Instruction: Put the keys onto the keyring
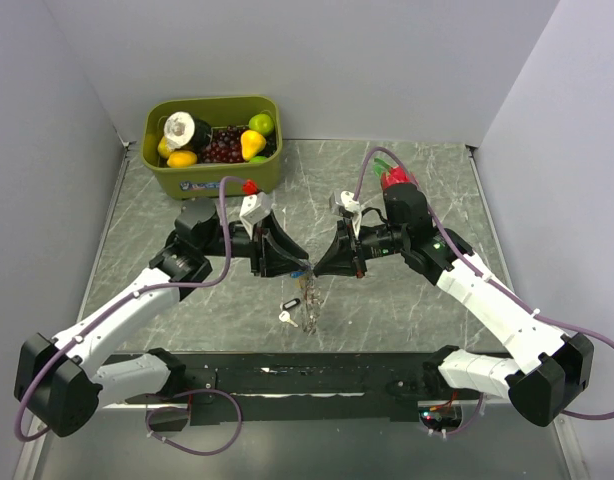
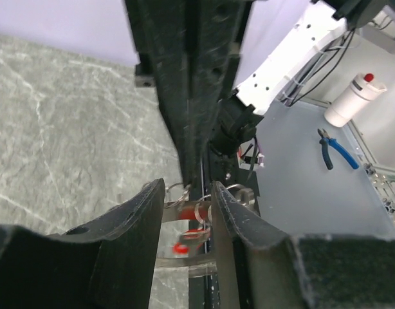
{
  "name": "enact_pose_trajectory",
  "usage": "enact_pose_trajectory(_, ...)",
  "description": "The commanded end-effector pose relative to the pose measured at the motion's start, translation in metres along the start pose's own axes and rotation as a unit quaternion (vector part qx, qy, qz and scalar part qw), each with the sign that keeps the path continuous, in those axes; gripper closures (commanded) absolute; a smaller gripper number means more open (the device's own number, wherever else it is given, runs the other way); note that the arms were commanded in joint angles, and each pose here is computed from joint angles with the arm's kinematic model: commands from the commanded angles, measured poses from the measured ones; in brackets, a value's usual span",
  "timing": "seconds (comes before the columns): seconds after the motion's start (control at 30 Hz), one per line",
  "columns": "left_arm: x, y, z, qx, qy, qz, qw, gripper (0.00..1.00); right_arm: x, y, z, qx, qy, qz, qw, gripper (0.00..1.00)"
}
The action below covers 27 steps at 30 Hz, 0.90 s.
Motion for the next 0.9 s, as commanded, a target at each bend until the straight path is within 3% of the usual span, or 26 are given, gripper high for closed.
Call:
enact_pose_trajectory(0.0, 0.001, -0.004, 0.011, 0.000, -0.029, 0.004, 1.000, 0.60, 0.012, 0.008, 0.036, -0.040, 0.054, 0.016, 0.998, 1.00)
enact_pose_trajectory(0.57, 0.007, -0.009, -0.001, 0.017, -0.016, 0.010, 1.000, 0.69, 0.012, 0.012, 0.040, -0.046, 0.065, -0.002, 0.997, 1.00)
enact_pose_trajectory(0.87, 0.006, -0.008, -0.006, 0.020, -0.013, 0.011, 1.000, 0.64, 0.011, 0.014, 0.045, -0.052, 0.074, -0.017, 0.996, 1.00)
Point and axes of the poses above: each gripper's point midway between its finger pads, its own y axis back along the fingers, its own x axis along the line the jaws close on, z = x × y, the point moved 1 cm from there along y, back along the fingers, and after that the axes turned 4 degrees about y, right-handed, at the moved point
